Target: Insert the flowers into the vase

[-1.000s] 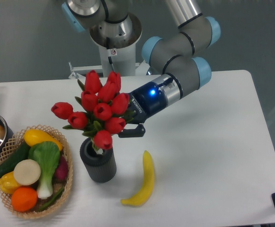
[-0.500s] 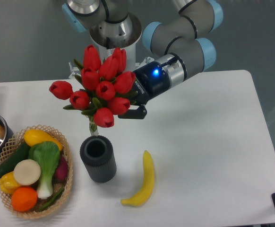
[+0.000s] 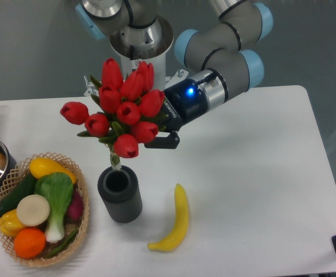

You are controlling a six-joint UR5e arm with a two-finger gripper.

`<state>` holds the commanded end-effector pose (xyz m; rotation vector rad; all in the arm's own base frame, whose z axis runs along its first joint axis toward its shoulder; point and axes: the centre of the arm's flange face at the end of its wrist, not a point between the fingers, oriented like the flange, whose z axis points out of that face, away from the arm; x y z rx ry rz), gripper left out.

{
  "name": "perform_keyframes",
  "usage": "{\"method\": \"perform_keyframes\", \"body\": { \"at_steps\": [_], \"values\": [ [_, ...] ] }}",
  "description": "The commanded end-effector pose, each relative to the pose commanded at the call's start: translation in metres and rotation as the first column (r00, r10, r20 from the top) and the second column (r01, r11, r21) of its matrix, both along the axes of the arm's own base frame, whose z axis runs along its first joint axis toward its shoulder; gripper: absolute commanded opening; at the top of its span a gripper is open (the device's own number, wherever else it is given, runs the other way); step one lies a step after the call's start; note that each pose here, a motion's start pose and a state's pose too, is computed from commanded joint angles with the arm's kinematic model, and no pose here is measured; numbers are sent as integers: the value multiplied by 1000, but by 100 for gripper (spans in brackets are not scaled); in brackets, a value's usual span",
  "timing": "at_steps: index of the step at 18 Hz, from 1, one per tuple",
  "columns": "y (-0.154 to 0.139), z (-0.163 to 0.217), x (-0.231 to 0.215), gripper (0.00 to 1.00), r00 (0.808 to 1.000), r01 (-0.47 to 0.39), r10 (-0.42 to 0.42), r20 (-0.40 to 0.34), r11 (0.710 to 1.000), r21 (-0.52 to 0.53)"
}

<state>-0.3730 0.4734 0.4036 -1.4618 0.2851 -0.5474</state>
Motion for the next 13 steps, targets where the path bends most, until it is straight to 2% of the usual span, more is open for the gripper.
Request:
{"method": "perform_keyframes", "body": {
  "at_steps": [13],
  "values": [
    [12,-30,-2,25,1000,10,-10,-18,1000,1]
  ]
}}
